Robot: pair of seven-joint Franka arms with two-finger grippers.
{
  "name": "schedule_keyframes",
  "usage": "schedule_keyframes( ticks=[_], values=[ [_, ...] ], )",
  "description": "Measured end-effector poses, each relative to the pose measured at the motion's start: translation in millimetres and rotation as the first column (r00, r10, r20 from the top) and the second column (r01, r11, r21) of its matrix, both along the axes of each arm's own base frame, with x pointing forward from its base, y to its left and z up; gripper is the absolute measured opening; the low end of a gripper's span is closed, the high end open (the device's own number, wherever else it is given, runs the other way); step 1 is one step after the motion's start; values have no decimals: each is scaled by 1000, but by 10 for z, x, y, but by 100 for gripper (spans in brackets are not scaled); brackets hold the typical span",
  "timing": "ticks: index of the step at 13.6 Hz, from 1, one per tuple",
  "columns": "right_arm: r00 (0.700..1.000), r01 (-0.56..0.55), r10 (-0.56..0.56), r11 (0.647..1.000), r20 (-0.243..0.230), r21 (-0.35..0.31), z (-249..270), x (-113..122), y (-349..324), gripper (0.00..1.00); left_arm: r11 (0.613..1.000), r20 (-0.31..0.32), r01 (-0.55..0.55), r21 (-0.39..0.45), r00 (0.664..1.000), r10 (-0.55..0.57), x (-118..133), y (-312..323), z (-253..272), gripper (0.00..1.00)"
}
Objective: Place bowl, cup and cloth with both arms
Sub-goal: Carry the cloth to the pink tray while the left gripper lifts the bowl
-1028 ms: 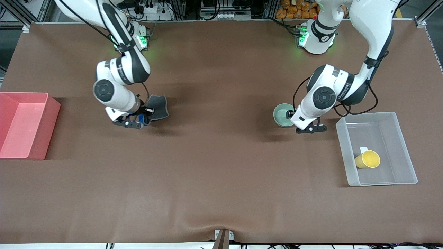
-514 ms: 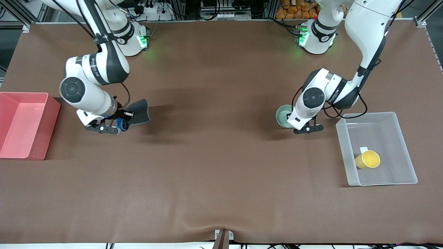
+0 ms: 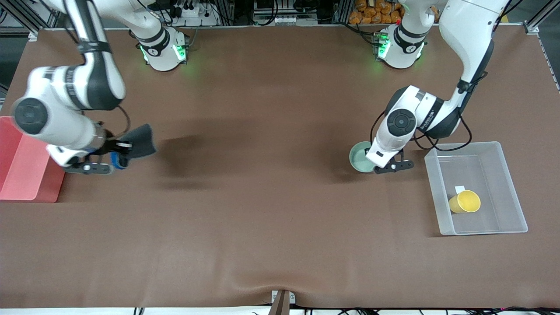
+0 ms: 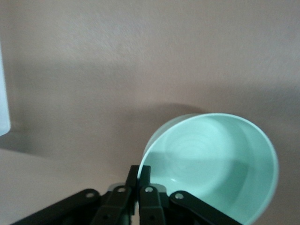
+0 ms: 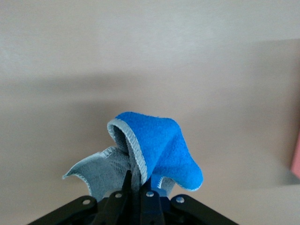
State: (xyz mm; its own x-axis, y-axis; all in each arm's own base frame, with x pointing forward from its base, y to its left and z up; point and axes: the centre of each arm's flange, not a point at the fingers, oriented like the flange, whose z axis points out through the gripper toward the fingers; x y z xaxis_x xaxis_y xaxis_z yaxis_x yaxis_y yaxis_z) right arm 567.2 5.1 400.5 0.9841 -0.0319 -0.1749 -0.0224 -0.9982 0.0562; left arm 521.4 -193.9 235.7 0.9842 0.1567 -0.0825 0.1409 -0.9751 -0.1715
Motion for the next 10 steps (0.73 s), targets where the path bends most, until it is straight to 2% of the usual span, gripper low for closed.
schedule_keyframes(
  ticks=[3, 6, 10],
  values=[
    [999, -53, 53, 998, -5, 16, 378, 10, -632, 8, 998, 10, -54, -26, 998, 54, 209, 39, 338, 3],
    [988, -153, 154, 987, 2, -37, 692, -22, -1265, 8, 993, 22, -67, -94, 997, 69, 412, 275, 754, 3],
    [972, -234, 236, 968, 11, -88, 883, -138, -2155, 8, 991, 2, -48, -128, 999, 49, 643, 849, 1278, 3]
  ],
)
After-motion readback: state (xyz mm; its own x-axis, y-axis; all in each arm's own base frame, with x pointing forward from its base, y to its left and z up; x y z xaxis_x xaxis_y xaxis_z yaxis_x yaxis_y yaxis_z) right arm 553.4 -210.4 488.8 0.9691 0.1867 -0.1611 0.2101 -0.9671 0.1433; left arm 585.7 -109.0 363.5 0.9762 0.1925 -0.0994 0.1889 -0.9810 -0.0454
